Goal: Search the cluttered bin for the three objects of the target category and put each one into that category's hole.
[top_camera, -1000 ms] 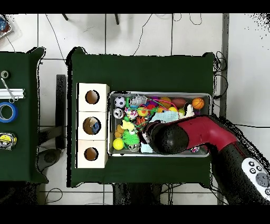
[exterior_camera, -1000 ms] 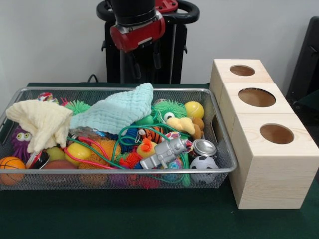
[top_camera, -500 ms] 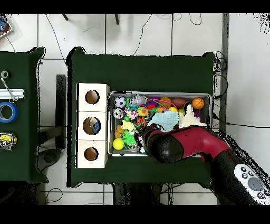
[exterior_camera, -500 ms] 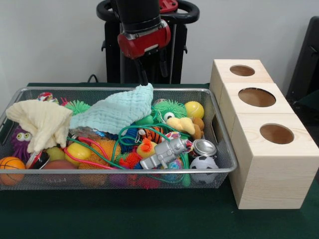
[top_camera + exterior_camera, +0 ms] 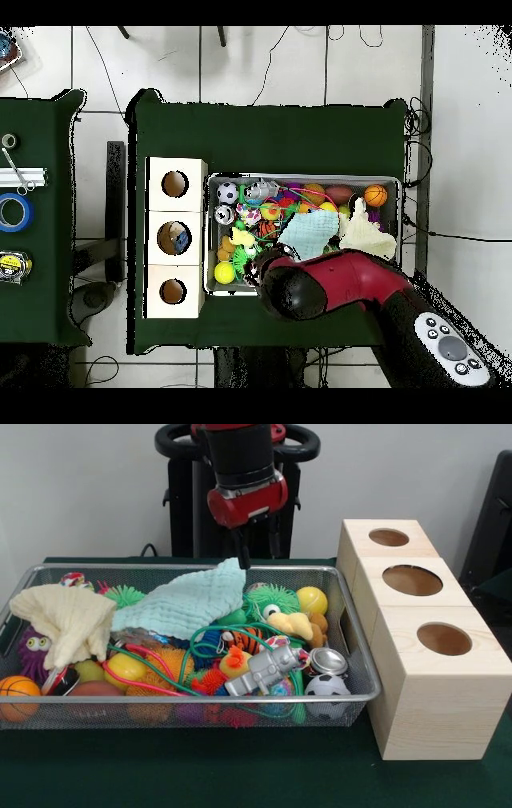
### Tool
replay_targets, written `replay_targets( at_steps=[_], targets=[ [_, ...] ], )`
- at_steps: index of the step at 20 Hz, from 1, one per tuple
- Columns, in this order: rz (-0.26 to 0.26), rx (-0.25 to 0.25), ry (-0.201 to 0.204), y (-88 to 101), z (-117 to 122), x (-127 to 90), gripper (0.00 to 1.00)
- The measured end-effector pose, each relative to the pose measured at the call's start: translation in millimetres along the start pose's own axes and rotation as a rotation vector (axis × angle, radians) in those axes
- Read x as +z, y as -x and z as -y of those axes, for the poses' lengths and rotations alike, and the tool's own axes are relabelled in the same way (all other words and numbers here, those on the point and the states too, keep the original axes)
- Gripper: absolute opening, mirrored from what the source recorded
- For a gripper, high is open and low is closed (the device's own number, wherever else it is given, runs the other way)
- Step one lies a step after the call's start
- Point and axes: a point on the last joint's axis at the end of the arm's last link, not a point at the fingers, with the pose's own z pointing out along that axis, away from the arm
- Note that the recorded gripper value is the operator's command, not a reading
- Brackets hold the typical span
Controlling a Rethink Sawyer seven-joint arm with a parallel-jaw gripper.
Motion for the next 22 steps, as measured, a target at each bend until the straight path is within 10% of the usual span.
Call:
replay_targets(
  at_steps=[12, 22],
  targets=[
    [-0.102, -0.055, -0.004, 5.8, -63, 34, 1.0],
    [-0.082, 0.01, 0.013, -11.6, -78, 82, 1.0]
  ],
)
